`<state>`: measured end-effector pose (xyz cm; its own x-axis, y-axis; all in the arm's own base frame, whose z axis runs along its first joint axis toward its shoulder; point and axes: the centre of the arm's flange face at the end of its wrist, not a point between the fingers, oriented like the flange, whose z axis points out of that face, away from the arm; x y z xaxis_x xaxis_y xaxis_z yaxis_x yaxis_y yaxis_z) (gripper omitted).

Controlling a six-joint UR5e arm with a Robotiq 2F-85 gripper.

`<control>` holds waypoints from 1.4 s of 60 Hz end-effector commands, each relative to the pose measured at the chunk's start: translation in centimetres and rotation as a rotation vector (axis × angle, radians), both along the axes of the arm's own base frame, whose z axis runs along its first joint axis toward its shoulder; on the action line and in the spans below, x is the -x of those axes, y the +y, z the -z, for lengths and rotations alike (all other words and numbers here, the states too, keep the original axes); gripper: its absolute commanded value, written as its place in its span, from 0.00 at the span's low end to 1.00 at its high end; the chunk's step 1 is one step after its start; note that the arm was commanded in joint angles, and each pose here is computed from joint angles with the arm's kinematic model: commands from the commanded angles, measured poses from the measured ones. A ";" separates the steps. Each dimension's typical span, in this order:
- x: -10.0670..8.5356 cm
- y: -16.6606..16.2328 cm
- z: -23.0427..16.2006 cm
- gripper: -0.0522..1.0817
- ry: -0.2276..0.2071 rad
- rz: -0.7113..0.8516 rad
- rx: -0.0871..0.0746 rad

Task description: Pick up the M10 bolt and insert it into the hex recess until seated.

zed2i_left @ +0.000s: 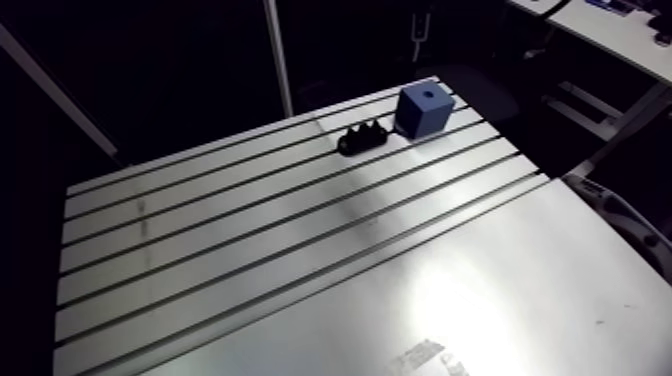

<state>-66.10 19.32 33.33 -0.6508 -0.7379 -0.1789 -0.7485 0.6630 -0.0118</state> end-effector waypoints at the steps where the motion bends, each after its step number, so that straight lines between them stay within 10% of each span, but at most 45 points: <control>1: -0.5 0.8 0.7 0.80 -0.012 0.013 0.001; 84: -0.7 4.0 3.3 0.83 0.014 0.078 -0.010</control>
<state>-65.17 23.02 30.97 -0.7042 -0.6877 -0.1767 -0.6984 0.7157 -0.0024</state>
